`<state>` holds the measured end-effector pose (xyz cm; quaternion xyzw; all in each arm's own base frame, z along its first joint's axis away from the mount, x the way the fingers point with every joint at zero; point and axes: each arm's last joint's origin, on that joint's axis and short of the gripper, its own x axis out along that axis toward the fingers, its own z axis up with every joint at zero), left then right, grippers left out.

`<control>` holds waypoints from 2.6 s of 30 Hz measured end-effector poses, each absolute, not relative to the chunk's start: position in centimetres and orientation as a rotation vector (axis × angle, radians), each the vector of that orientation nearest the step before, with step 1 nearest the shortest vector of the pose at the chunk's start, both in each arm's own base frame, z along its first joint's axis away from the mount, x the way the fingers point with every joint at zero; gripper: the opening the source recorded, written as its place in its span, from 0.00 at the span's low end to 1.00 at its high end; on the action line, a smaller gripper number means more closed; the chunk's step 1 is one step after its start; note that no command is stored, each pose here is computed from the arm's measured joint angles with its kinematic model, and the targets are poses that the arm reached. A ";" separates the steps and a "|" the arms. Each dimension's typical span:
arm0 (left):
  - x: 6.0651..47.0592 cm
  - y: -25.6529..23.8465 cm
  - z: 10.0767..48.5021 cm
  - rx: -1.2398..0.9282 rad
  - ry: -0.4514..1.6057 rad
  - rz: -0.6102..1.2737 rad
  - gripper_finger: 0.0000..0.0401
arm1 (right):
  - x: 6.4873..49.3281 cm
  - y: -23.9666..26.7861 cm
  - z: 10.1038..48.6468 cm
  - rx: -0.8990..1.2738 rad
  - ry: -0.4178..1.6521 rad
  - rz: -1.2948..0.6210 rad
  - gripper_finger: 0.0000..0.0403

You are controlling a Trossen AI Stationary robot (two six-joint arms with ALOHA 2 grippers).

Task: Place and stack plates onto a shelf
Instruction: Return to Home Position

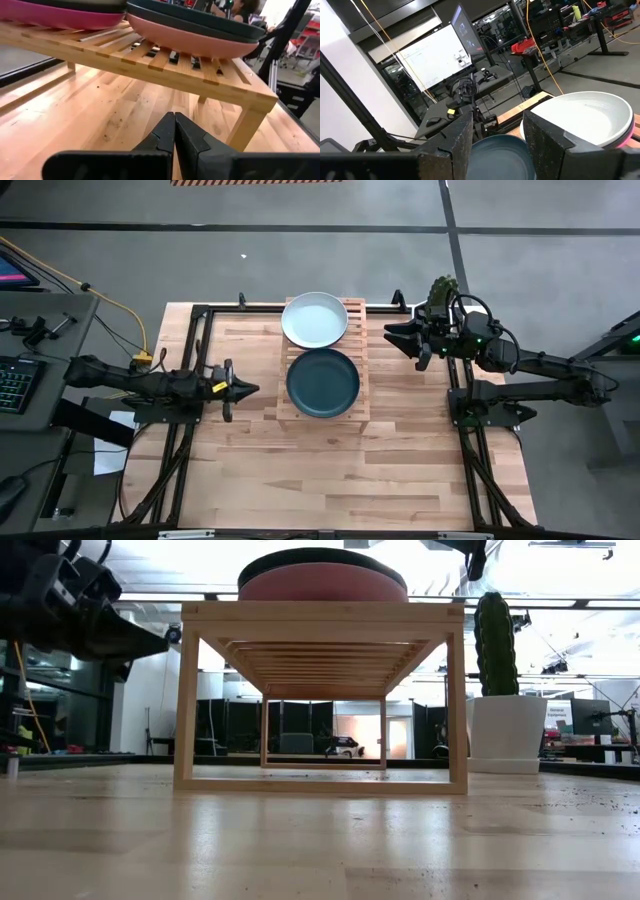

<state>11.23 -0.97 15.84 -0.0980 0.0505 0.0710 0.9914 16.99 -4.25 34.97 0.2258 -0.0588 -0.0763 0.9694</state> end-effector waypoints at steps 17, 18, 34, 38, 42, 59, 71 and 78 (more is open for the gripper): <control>11.2 -0.9 16.0 -0.295 0.080 0.164 0.00 | 17.0 -4.2 34.9 0.450 -0.111 -0.156 0.39; 11.2 -0.9 16.0 -0.295 0.080 0.164 0.00 | 17.0 -4.2 34.9 0.442 -0.111 -0.156 0.39; 10.7 -0.8 16.7 -0.314 0.001 0.154 0.00 | 13.2 -3.1 35.3 0.372 -0.067 -0.077 0.39; 10.3 -0.8 16.7 -0.316 -0.007 0.153 0.00 | 11.5 -2.6 35.3 0.375 -0.053 -0.080 0.39; 10.1 -0.7 16.7 -0.317 -0.008 0.149 0.00 | 10.2 -2.3 35.1 0.379 -0.037 -0.083 0.39; 9.8 -0.7 17.0 -0.326 -0.049 0.142 0.00 | 11.1 -2.4 28.1 0.443 -0.160 0.001 0.39; 9.7 -0.7 17.1 -0.328 -0.060 0.139 0.00 | 9.7 -1.8 24.4 0.480 -0.202 0.079 0.35; 9.7 -0.7 17.1 -0.328 -0.060 0.139 0.00 | 9.4 -1.7 22.3 0.524 -0.200 0.087 0.11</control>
